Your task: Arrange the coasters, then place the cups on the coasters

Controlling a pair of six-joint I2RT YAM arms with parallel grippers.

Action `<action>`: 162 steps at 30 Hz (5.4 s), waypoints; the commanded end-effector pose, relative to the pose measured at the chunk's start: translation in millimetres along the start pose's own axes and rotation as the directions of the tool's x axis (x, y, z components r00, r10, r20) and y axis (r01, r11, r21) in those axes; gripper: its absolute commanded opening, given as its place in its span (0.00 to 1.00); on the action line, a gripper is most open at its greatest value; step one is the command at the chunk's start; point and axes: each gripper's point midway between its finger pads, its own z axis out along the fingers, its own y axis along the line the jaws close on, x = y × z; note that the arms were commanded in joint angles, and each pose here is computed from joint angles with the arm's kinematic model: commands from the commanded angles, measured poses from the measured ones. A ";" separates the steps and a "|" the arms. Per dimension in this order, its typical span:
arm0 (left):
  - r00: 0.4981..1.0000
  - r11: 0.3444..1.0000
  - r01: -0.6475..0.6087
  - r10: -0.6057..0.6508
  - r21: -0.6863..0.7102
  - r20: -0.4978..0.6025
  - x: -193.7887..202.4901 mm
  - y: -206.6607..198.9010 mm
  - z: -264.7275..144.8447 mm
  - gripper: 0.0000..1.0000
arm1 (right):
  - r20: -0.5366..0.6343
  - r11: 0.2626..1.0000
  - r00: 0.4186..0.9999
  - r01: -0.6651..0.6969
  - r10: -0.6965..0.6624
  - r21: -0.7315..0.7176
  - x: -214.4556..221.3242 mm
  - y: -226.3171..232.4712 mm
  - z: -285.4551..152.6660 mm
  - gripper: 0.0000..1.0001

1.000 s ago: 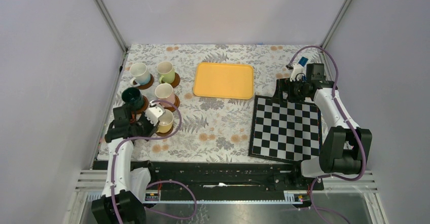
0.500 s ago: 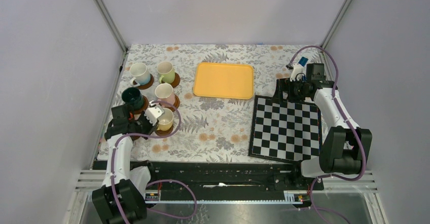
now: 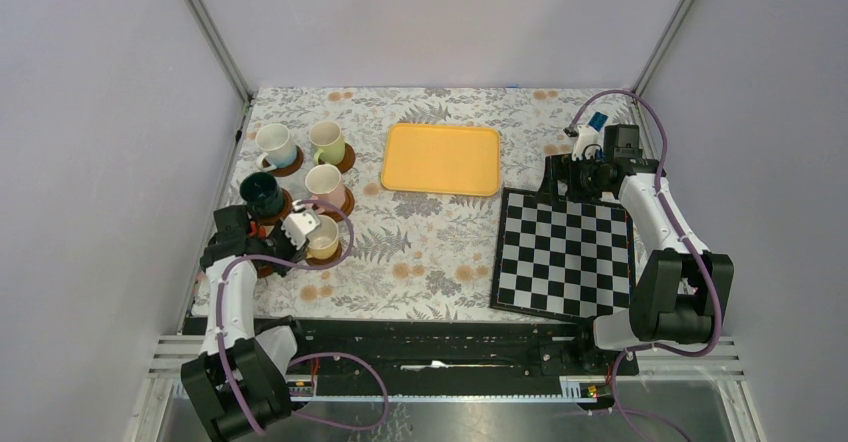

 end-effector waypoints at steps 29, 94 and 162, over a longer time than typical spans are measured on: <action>0.995 1.000 0.013 -0.011 0.024 -0.101 8.8 2.0 -21.2 0.76 | 0.011 1.000 1.000 0.017 -0.017 -0.004 -10.8 3.8 -3.7 0.98; 0.990 0.994 0.108 -0.110 0.035 0.088 -307.0 33.5 203.3 0.95 | 0.002 0.984 0.985 0.170 -0.170 -0.048 -55.4 41.4 53.1 0.98; 0.499 0.518 0.852 -0.847 -0.070 -0.184 -260.3 -161.5 260.8 0.00 | 0.085 0.986 0.987 0.124 -0.134 0.112 -56.3 -14.7 -6.0 0.98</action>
